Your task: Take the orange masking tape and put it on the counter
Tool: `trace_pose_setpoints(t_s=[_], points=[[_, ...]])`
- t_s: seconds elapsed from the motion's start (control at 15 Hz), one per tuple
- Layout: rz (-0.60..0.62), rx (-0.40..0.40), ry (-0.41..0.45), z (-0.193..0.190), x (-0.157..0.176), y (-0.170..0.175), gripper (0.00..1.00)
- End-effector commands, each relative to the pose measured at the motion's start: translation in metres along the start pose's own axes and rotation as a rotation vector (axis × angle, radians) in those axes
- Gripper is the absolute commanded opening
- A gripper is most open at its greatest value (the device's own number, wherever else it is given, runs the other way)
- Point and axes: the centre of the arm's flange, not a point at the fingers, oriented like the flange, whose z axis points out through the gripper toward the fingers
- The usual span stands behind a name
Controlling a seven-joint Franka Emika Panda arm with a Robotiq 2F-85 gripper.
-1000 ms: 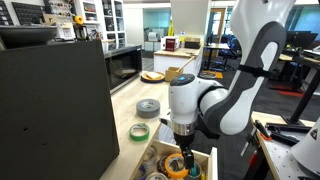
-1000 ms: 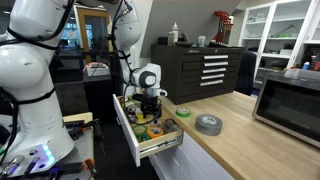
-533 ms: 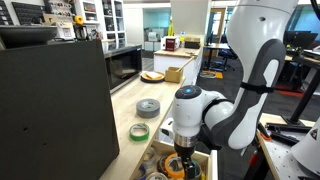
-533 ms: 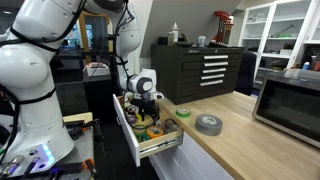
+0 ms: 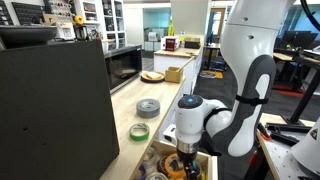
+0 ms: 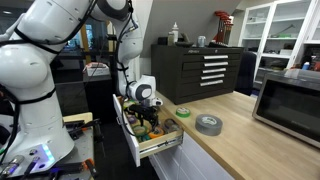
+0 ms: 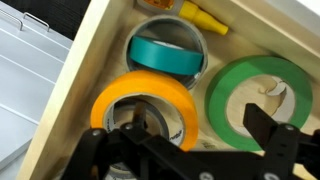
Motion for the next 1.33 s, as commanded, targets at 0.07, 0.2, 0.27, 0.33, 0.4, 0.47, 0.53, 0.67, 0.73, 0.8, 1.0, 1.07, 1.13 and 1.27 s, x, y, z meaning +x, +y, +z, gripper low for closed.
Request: trace_pose_setpoints(t_s=[0.07,0.2,0.27,0.33,0.4,0.47,0.53,0.67,0.73,0.8,1.0,1.07,1.13,1.27], points=[[-0.006,0.008,0.015,0.012,0.003,0.009,1.00],[-0.008,0.016,0.010,0.016,0.005,0.012,1.00],[-0.008,0.019,0.005,0.020,0.006,0.014,1.00],[-0.009,0.021,0.001,0.023,0.006,0.016,1.00],[-0.008,0.024,-0.002,0.026,0.006,0.019,1.00],[-0.009,0.029,-0.004,0.028,0.006,0.021,1.00],[-0.008,0.034,-0.006,0.031,0.006,0.024,0.89],[-0.011,0.044,-0.005,0.033,0.006,0.027,0.67],[-0.018,0.043,-0.005,0.033,0.006,0.028,0.59],[-0.023,0.045,-0.002,0.032,0.006,0.029,0.53],[-0.038,0.044,0.010,0.027,0.010,0.028,0.33],[-0.047,0.042,0.012,0.024,0.011,0.026,0.26],[-0.055,0.040,0.014,0.023,0.012,0.025,0.20],[-0.070,0.042,0.015,0.020,0.013,0.022,0.07]])
